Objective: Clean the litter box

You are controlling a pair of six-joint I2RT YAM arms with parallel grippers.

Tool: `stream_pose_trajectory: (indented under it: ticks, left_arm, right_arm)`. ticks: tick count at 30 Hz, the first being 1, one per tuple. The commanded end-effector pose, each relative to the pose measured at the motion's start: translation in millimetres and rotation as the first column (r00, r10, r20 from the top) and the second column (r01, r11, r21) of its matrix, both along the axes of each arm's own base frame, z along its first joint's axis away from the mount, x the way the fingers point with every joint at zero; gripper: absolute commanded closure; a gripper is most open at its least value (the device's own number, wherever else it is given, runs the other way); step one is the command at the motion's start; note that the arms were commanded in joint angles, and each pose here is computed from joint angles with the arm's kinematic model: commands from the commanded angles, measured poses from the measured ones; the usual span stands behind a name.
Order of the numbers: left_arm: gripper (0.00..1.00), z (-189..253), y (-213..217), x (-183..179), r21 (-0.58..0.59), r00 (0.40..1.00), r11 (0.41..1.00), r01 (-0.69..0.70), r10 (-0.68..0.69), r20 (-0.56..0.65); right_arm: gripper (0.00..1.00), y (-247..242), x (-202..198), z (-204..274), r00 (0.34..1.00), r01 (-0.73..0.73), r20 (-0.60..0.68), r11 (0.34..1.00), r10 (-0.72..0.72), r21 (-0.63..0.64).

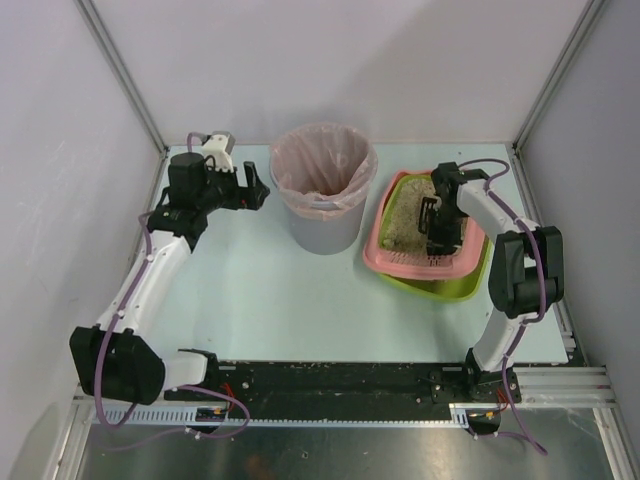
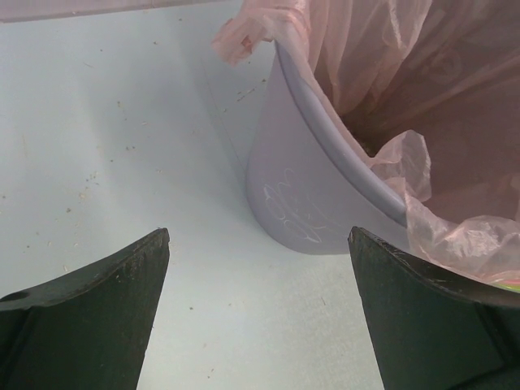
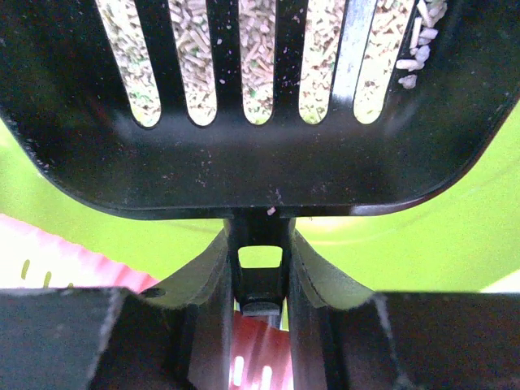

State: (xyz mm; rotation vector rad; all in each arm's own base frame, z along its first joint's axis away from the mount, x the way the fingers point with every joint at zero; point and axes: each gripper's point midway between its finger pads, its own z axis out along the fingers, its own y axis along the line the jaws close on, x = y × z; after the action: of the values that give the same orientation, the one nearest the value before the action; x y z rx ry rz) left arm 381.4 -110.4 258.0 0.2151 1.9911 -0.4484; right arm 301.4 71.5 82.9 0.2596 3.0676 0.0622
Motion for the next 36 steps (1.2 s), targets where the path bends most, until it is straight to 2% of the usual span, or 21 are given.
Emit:
stream_pose_trajectory:
  ticks: [1,5,10,14,18,24,29,34,36]
  left_arm:
    - [0.04,47.8,-11.8,-5.3,-0.004,0.99,0.999,0.049,-0.048,0.132]
    - [0.05,61.1,-17.0,-7.7,-0.035,0.99,0.998,0.046,-0.041,0.133]
    - [0.08,85.5,-37.3,-17.8,-0.027,0.988,0.998,0.06,-0.055,0.146]
    - [0.09,101.5,-90.7,-43.5,-0.02,0.977,0.986,0.168,-0.164,0.14]
    - [0.1,113.6,-138.6,-69.1,-0.062,0.96,0.965,0.256,-0.247,0.13]
    - [0.15,106.5,-208.5,-109.5,-0.105,0.935,0.93,0.353,-0.347,0.068]
    - [0.16,90.4,-255.4,-133.7,-0.063,0.91,0.908,0.415,-0.413,0.044]
    - [0.16,57.6,-310.5,-135.6,-0.052,0.849,0.85,0.525,-0.527,-0.032]
    - [0.17,35.7,-330.6,-125.9,-0.035,0.844,0.847,0.53,-0.531,-0.071]
  right_arm:
    - [1.0,5.4,13.0,3.3,0.998,0.01,0.069,1.0,-0.011,0.01]
    - [1.0,8.0,22.4,-4.1,0.996,0.008,0.09,1.0,-0.008,-0.001]
    - [0.94,7.8,37.8,-5.7,0.987,0.0,0.161,1.0,0.004,-0.029]
    - [0.94,3.9,40.1,-9.0,0.984,-0.005,0.179,0.999,0.013,-0.046]
    - [0.93,4.8,40.7,-1.8,0.978,-0.028,0.205,0.999,0.035,-0.035]
    - [0.92,-1.3,50.9,10.2,0.96,-0.046,0.275,0.998,0.058,-0.05]
    - [0.92,0.4,73.6,23.3,0.918,-0.054,0.392,0.998,0.056,-0.017]
    - [0.92,-2.7,89.2,22.7,0.883,-0.054,0.467,0.999,0.049,-0.004]
    - [0.92,-7.3,91.4,18.2,0.876,-0.044,0.481,0.999,0.042,-0.007]
